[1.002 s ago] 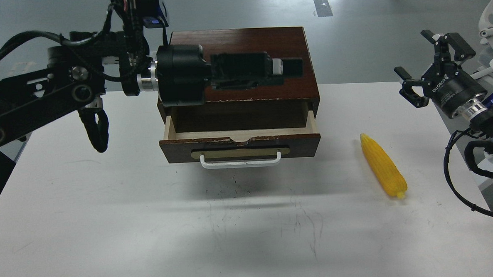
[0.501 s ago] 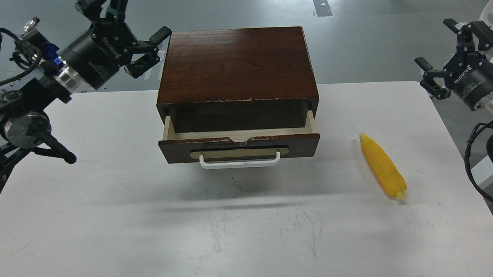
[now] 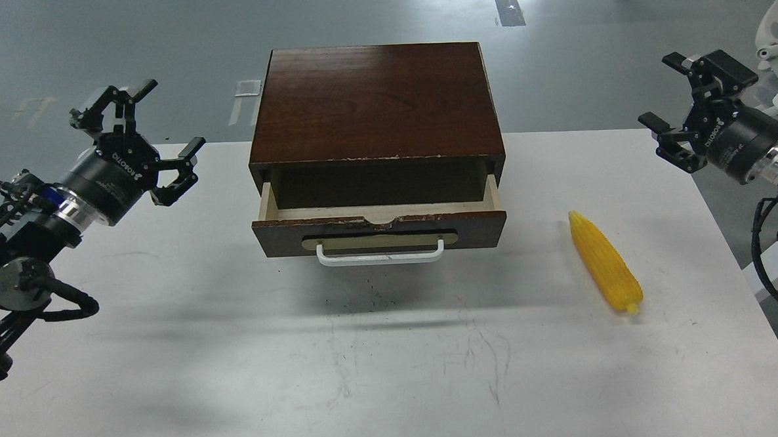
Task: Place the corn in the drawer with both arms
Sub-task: 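Lower the right gripper onto the yellow corn cob and grasp it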
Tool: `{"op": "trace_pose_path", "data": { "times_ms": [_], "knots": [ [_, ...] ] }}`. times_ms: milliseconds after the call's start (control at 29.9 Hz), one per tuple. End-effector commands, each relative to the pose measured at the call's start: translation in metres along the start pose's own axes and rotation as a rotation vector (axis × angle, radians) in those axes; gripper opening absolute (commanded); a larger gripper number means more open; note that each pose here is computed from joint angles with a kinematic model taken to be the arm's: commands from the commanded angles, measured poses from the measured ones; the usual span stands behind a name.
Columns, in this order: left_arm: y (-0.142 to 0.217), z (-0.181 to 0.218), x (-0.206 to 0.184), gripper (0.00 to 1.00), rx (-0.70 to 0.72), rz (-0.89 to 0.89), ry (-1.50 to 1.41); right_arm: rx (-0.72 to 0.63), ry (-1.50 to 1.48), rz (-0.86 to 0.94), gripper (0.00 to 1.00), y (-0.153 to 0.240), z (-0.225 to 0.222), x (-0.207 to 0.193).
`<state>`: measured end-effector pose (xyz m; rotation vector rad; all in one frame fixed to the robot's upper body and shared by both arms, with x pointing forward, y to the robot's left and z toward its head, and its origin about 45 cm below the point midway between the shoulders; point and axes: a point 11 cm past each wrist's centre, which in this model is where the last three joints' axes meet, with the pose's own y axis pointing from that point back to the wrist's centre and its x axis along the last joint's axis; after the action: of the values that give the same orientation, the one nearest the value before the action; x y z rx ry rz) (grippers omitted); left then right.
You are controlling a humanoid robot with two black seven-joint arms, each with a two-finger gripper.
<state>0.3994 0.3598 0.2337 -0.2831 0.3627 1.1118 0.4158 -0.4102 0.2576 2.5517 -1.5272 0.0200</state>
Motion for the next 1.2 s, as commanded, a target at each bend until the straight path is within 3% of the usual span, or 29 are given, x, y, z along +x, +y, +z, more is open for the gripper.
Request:
{"op": "trace_pose_path", "data": {
  "times_ms": [0, 535, 902, 1169],
  "knots": [
    [-0.001, -0.005, 0.004, 0.99, 0.001, 0.016, 0.008, -0.05, 0.15, -0.052, 1.0, 0.003, -0.012, 0.003],
    [-0.004, -0.005, -0.001, 0.99, -0.001, 0.0, 0.009, -0.483, 0.989, -0.492, 1.0, 0.032, 0.008, -0.011],
    [-0.009, -0.012, -0.008, 0.99, -0.007, -0.013, 0.03, -0.558, 1.148, -0.643, 0.97, 0.017, 0.066, -0.038],
    [-0.01, -0.013, -0.009, 0.99, -0.008, -0.016, 0.036, -0.572, 1.144, -0.683, 0.92, 0.013, 0.081, -0.048]
  ]
}}
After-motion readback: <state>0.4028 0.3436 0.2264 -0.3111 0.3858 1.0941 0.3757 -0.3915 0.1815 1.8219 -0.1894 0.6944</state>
